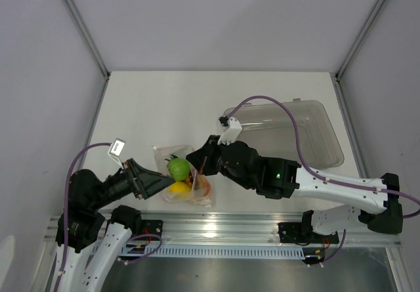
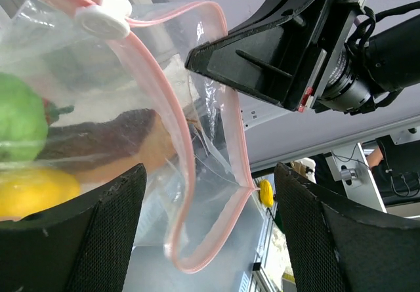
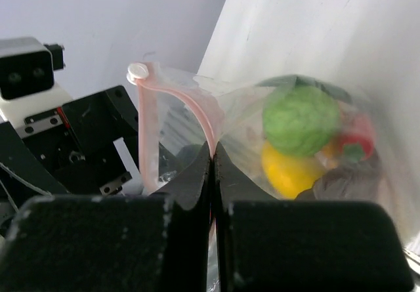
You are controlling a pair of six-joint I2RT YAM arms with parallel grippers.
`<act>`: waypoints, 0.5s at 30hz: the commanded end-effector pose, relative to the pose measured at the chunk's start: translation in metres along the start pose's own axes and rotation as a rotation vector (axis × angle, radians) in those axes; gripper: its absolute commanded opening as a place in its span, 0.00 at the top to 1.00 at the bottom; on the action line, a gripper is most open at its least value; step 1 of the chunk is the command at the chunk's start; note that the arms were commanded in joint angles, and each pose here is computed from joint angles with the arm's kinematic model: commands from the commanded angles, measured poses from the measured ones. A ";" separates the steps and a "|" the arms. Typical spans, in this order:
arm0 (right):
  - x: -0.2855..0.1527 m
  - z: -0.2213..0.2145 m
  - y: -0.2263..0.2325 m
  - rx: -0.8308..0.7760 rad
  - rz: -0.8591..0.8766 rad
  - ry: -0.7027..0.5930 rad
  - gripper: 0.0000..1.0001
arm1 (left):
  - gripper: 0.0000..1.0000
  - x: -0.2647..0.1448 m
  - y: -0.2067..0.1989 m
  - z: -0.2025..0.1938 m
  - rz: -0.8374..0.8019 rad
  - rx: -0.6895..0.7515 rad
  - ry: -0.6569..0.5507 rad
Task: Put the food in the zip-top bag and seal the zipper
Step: Zip the zipper food storage bag at the center of the board.
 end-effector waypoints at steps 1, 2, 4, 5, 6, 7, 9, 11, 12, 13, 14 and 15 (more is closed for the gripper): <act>-0.003 0.019 0.020 0.173 -0.003 -0.128 1.00 | 0.18 -0.004 -0.005 0.000 -0.001 0.043 -0.002; 0.003 0.014 0.019 0.181 -0.018 -0.122 1.00 | 0.18 -0.005 -0.005 0.001 0.010 0.056 -0.011; 0.004 0.010 0.025 0.185 -0.009 -0.126 1.00 | 0.18 -0.006 -0.003 0.000 0.031 0.054 -0.011; 0.004 0.008 0.028 0.184 -0.006 -0.125 1.00 | 0.17 -0.006 -0.003 0.000 0.037 0.055 -0.013; 0.005 0.004 0.030 0.180 -0.004 -0.125 1.00 | 0.18 -0.006 -0.001 0.001 0.046 0.054 -0.021; 0.005 0.003 0.032 0.178 -0.002 -0.126 1.00 | 0.19 -0.005 0.001 0.001 0.054 0.050 -0.025; 0.005 0.000 0.035 0.164 0.018 -0.119 1.00 | 0.21 -0.002 0.007 0.001 0.083 0.040 -0.034; 0.004 -0.004 0.037 0.145 0.028 -0.106 1.00 | 0.30 0.001 0.016 0.002 0.117 0.030 -0.030; 0.002 -0.005 0.038 0.121 0.034 -0.101 1.00 | 0.36 0.003 0.020 0.002 0.135 0.024 -0.034; 0.001 -0.007 0.039 0.107 0.047 -0.084 1.00 | 0.40 0.004 0.023 0.002 0.146 0.026 -0.035; 0.001 -0.009 0.038 0.092 0.053 -0.073 1.00 | 0.44 0.004 0.026 0.002 0.156 0.023 -0.035; -0.001 -0.009 0.038 0.052 0.066 -0.064 1.00 | 0.53 0.005 0.028 0.002 0.166 0.022 -0.039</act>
Point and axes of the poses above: each gripper's point midway between its finger pads, its own x axis out along the fingers, its own y axis along the line the jaws close on, z = x × y, the point moved 8 cm from there along -x, back along the fingers, and after that the axes turned 2 degrees about -x, right-handed, at the moved point
